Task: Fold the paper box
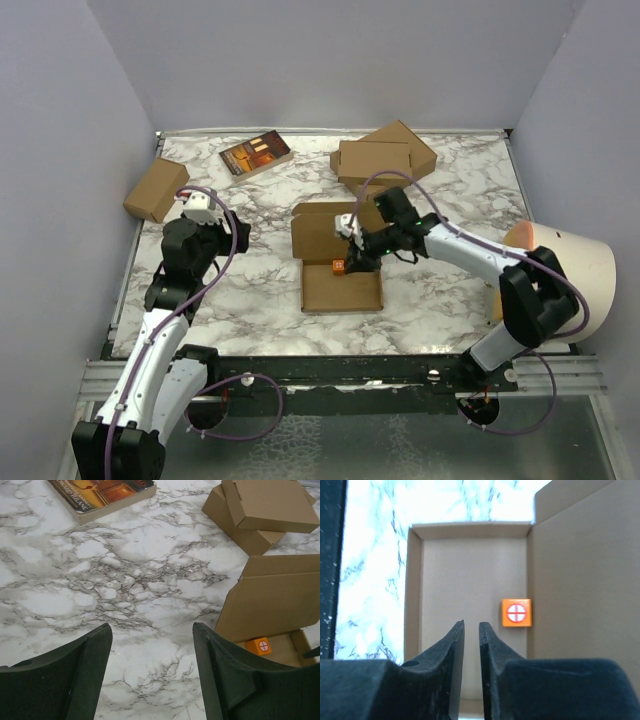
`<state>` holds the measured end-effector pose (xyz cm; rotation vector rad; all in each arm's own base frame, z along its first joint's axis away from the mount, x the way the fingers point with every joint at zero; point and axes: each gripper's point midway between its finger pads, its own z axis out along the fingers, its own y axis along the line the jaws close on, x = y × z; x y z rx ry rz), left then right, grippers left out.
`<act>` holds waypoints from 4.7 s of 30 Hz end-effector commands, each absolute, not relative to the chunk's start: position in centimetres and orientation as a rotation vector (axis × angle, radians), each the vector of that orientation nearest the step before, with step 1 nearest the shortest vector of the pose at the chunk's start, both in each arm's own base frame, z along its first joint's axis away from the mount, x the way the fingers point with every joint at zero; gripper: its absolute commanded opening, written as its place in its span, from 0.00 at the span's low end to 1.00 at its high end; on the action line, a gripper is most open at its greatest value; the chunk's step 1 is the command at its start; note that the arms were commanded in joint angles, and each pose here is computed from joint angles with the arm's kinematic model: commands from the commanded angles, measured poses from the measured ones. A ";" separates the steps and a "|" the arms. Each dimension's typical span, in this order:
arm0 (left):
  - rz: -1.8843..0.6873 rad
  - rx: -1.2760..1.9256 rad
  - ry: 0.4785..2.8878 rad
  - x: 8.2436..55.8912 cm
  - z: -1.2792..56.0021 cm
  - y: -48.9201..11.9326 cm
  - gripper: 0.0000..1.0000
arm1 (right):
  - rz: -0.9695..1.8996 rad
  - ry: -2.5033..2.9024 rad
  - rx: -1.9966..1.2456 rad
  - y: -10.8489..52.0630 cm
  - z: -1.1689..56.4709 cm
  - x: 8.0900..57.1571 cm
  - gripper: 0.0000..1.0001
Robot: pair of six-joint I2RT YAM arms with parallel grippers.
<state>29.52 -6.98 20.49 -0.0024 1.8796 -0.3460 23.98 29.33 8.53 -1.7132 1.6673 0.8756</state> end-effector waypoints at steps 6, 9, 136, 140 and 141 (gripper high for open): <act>-0.695 -0.167 1.768 30.3 19.6 -10.3 0.52 | 1.088 1.525 -1.314 24.4 19.6 27.5 0.34; -0.720 -0.220 1.780 30.8 17.0 -10.4 0.48 | 1.016 1.600 -1.158 21.9 20.1 29.7 0.45; -0.346 0.179 1.671 38.6 19.5 -19.6 0.00 | 0.527 1.564 -0.496 25.4 17.5 42.8 0.09; -0.370 0.167 1.705 38.1 18.0 -20.2 0.00 | 0.512 1.582 -0.492 25.8 16.5 41.9 0.10; -0.376 0.163 1.715 37.9 17.6 -20.3 0.00 | 0.509 1.591 -0.482 25.8 16.3 41.8 0.10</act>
